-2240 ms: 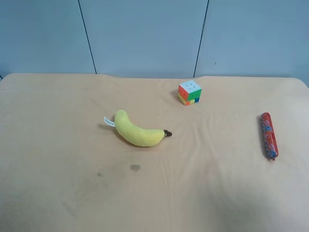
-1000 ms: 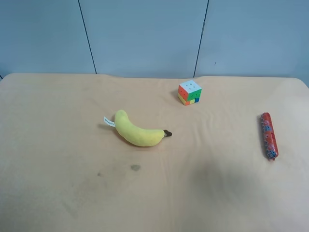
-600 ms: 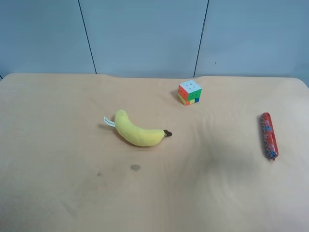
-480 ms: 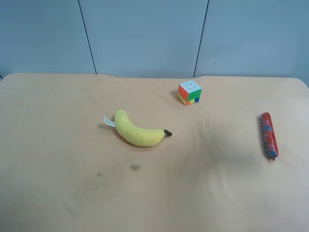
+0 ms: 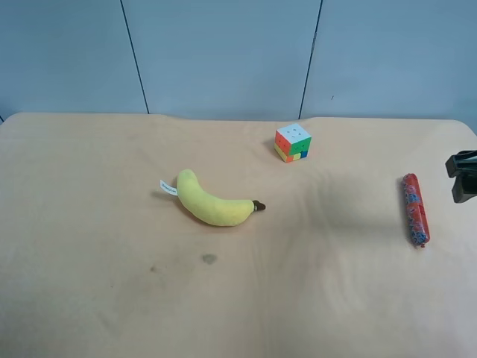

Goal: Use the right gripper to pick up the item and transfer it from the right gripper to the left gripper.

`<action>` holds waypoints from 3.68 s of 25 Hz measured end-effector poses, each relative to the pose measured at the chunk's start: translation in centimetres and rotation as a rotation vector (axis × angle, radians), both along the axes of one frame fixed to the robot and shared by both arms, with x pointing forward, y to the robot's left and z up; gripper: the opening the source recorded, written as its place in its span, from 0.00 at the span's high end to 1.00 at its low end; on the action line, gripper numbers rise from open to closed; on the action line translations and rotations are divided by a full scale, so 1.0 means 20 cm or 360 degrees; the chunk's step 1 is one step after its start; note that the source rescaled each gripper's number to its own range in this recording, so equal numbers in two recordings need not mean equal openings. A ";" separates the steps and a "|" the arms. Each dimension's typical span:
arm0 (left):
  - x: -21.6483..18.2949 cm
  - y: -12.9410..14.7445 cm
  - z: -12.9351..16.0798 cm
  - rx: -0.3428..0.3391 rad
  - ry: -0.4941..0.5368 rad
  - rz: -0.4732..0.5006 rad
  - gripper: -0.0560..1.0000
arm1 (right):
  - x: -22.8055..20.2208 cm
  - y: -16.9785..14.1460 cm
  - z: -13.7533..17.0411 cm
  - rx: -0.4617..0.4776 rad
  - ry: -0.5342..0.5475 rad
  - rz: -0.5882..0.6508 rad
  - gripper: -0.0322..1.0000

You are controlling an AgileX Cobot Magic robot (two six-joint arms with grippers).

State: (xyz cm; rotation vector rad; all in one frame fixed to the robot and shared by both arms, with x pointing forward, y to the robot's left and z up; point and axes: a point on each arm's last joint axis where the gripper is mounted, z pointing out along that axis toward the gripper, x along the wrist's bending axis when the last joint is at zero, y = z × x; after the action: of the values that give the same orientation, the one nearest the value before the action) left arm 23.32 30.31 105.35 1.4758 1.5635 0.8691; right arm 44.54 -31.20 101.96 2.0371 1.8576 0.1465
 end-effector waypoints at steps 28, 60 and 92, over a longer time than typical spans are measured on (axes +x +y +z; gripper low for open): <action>0.00 0.00 0.00 0.0000 0.0000 0.0000 0.00 | 0.15 -0.14 -0.49 0.0119 -0.0153 -0.0022 0.02; 0.00 0.00 0.00 0.0000 0.0000 0.0000 0.00 | 0.30 0.03 -0.78 0.0354 -0.0305 0.0050 0.05; 0.00 0.00 0.00 0.0000 0.0000 0.0000 0.00 | 0.21 0.11 -0.67 0.0372 -0.0141 -0.0032 0.96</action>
State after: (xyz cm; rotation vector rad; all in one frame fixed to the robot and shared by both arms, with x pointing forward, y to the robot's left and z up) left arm 23.32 30.31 105.35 1.4758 1.5635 0.8691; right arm 48.76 -28.99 88.61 2.1618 1.8386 0.4607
